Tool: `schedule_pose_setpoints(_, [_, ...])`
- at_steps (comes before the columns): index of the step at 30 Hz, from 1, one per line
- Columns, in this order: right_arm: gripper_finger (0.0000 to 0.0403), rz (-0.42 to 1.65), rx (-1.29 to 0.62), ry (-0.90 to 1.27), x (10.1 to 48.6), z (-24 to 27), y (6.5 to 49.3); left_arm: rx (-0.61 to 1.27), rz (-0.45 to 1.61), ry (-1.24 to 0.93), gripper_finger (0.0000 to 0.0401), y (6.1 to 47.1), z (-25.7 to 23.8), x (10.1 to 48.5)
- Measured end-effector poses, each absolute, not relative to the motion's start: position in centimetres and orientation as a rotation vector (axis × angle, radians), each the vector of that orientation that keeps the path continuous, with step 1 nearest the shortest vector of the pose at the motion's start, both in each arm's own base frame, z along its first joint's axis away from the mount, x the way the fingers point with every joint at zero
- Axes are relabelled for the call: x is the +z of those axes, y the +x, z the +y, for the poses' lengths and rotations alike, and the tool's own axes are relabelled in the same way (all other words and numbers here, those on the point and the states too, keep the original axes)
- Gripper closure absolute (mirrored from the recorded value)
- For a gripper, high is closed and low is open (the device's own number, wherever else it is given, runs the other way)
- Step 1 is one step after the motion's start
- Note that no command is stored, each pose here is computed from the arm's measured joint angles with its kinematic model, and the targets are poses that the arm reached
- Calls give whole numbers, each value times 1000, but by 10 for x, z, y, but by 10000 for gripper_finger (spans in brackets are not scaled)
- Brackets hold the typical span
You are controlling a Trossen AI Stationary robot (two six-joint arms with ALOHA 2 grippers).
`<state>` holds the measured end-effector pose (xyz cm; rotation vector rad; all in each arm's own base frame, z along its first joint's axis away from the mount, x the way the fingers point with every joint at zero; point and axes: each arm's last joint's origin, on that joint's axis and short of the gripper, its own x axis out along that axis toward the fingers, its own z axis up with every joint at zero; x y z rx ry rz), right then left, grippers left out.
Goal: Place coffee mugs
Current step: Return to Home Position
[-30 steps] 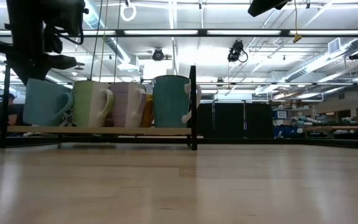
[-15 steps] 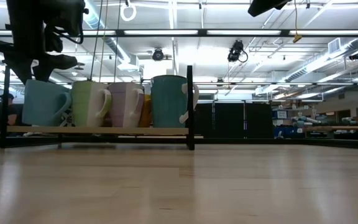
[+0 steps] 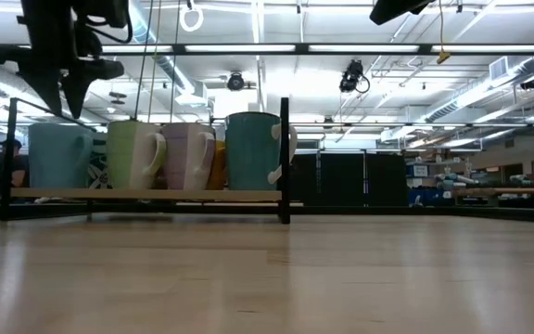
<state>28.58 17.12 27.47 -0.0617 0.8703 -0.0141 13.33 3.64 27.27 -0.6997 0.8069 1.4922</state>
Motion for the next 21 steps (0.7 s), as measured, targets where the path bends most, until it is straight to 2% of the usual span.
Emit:
schedule_pose_setpoints(9, [231, 869, -14, -61, 275, 171, 286, 1309, 808, -634, 257, 143, 32, 300])
schedule_pose_setpoints(21, [231, 810, 0, -27, 279, 174, 291, 753, 578, -496, 257, 182, -11, 344])
